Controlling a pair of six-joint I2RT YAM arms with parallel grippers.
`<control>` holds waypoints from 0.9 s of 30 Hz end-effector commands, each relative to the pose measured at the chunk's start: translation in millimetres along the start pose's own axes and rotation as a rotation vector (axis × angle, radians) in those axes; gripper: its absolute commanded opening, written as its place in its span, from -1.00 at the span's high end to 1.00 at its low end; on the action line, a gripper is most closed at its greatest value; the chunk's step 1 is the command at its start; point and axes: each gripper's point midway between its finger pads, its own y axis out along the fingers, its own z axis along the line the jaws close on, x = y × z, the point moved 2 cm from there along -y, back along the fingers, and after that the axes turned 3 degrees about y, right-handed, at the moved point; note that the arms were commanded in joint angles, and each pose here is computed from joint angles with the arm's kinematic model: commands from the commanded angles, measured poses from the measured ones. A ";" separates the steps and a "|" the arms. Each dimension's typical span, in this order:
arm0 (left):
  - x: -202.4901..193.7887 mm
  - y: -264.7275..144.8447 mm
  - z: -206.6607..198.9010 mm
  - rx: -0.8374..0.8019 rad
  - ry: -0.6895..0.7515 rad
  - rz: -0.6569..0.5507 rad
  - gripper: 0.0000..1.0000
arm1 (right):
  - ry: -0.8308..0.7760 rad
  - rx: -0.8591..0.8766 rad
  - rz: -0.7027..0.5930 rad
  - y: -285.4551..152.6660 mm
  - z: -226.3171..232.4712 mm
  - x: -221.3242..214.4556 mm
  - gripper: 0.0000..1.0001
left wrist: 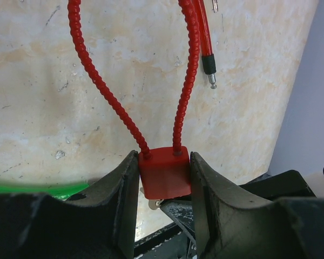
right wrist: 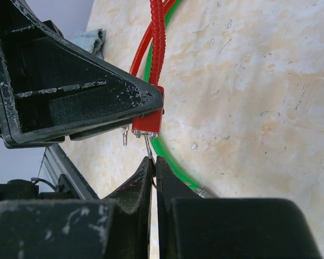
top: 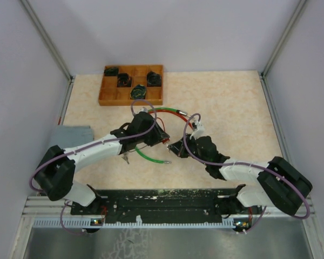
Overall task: Unlock with the key
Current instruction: Unlock the lock.
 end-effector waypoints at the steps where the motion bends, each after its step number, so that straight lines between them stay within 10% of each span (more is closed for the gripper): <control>1: -0.5 -6.8 -22.2 -0.075 0.025 -0.026 1.00 | 0.016 0.085 -0.060 2.1 27.1 17.7 1.00; 27: -17.9 -9.1 -12.0 0.115 0.141 -0.114 1.00 | -0.020 0.011 -0.111 -0.4 20.6 36.3 1.00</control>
